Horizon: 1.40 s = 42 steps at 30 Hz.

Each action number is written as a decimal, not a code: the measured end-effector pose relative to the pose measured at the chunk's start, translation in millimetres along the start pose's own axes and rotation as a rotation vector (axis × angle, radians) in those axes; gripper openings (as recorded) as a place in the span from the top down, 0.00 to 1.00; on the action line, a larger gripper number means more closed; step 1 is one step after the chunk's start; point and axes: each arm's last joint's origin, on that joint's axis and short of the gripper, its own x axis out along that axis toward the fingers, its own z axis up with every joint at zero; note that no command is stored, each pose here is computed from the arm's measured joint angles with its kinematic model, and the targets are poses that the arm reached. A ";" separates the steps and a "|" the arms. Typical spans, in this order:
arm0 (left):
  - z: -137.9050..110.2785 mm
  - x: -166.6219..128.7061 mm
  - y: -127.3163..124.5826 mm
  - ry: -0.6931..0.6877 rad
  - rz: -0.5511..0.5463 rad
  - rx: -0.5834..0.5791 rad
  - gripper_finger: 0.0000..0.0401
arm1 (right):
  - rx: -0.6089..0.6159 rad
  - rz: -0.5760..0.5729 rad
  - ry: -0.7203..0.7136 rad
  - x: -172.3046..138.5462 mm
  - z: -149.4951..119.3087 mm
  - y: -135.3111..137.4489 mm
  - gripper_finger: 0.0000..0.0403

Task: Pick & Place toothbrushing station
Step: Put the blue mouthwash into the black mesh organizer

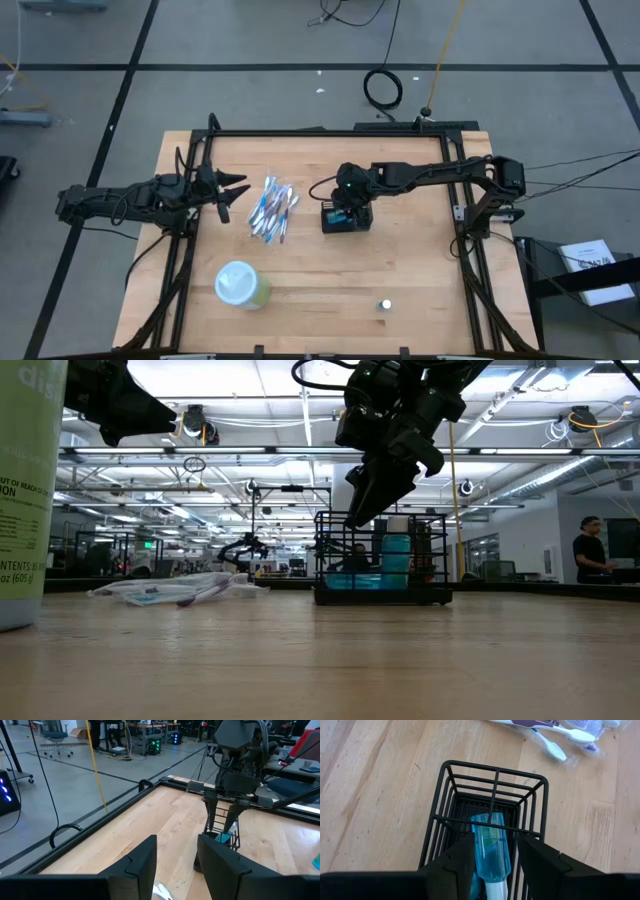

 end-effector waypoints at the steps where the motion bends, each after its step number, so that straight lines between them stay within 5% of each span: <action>1: 0.1 0.0 0.0 0.000 0.000 0.000 0.63 | 0.000 0.000 0.000 0.0 0.0 0.0 0.65; 21: 0.0 0.0 0.0 0.000 0.000 0.000 0.63 | 0.052 0.014 -0.179 -83.4 16.8 30.0 0.65; 36: 0.0 0.0 0.0 0.000 0.000 0.000 0.63 | 0.182 0.318 -0.006 -87.7 15.8 122.0 0.65; 42: 0.1 -0.1 0.0 -0.001 0.000 0.000 0.63 | 0.086 0.394 0.022 -91.9 14.4 169.6 0.65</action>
